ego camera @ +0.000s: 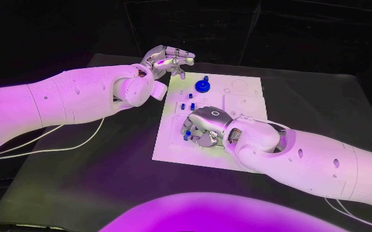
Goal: Assemble the parts on the task board
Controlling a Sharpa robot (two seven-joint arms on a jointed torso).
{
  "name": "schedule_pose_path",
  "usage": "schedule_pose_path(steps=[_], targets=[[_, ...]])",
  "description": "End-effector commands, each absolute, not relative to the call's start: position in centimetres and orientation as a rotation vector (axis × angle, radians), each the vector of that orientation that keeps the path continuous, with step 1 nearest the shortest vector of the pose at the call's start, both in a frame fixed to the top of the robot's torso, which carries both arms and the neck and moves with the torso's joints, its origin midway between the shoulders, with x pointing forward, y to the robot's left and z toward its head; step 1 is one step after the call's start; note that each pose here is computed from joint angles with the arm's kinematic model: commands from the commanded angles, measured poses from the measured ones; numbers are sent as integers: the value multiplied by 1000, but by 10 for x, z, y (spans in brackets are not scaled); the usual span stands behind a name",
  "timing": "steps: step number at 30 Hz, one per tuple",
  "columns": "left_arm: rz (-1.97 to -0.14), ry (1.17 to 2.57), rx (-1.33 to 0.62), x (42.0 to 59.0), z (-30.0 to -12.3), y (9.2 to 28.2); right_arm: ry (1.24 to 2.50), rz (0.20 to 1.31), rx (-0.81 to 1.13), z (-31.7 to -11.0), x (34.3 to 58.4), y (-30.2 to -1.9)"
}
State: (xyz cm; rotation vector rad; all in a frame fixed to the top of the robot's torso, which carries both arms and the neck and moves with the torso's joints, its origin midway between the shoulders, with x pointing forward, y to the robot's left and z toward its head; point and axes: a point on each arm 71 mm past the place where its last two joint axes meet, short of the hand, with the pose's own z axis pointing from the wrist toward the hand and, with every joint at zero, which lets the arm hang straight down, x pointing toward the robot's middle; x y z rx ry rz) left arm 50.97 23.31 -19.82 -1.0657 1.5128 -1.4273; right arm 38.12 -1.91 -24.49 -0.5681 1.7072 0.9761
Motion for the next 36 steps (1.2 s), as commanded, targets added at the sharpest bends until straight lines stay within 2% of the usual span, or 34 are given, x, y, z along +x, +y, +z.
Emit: schedule_pose_path(steps=[1,18,26,36], targets=[[-1444,1514,-1061,510,-197,232,1712,978,-594,-245,379,-18],[-1444,1515,-1062,509,-197,232,1727,892,-605,-249,384,-12],[-1444,1513,-1062,509,-197,233,1669,896,-558,-245,386,-13],[-1438,1511,-1065,509,-197,235,1554,960,-450,-233,384,-22]])
